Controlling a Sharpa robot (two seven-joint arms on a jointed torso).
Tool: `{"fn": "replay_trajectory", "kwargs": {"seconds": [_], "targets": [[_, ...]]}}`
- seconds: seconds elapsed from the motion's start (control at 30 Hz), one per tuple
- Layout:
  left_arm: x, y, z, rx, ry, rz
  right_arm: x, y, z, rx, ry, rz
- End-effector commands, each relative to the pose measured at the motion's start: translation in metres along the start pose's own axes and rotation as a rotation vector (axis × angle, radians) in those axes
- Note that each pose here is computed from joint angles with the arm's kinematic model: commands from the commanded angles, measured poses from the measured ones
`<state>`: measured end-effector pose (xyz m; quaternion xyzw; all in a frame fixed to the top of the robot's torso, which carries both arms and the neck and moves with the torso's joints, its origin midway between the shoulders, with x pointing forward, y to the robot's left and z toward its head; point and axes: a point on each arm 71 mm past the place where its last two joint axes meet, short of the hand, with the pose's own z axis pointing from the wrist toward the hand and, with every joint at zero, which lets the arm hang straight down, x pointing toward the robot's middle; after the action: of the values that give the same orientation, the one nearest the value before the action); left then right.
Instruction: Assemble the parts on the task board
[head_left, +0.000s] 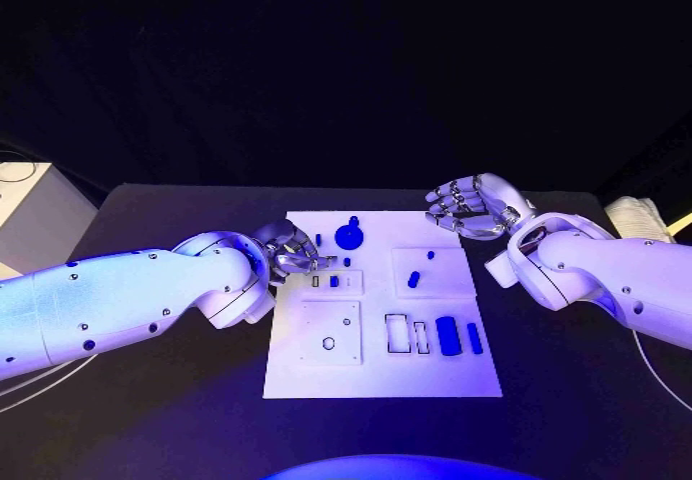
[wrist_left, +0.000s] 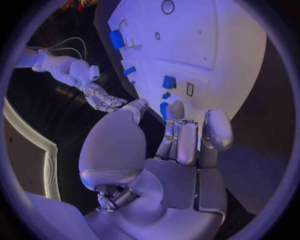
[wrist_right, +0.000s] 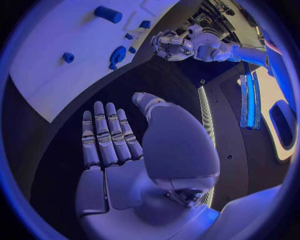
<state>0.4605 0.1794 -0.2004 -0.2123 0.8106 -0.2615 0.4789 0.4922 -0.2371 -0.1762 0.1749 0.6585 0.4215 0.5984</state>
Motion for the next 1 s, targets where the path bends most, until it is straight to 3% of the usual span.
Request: {"fn": "replay_trajectory", "kwargs": {"seconds": [0.03,0.37,1.0], "targets": [[0.0039,0.0002,0.0008,-0.018,-0.002,0.042,0.001,0.002,0.001,-0.022,0.004,-0.007],[0.0130,0.0001,0.0050,-0.045,0.057,0.108,0.003,0.003,0.002,-0.026,0.008,-0.005],[0.0220,-0.0086,0.0158,-0.052,0.092,0.155,0.008,0.007,0.002,-0.034,0.020,0.002]]}}
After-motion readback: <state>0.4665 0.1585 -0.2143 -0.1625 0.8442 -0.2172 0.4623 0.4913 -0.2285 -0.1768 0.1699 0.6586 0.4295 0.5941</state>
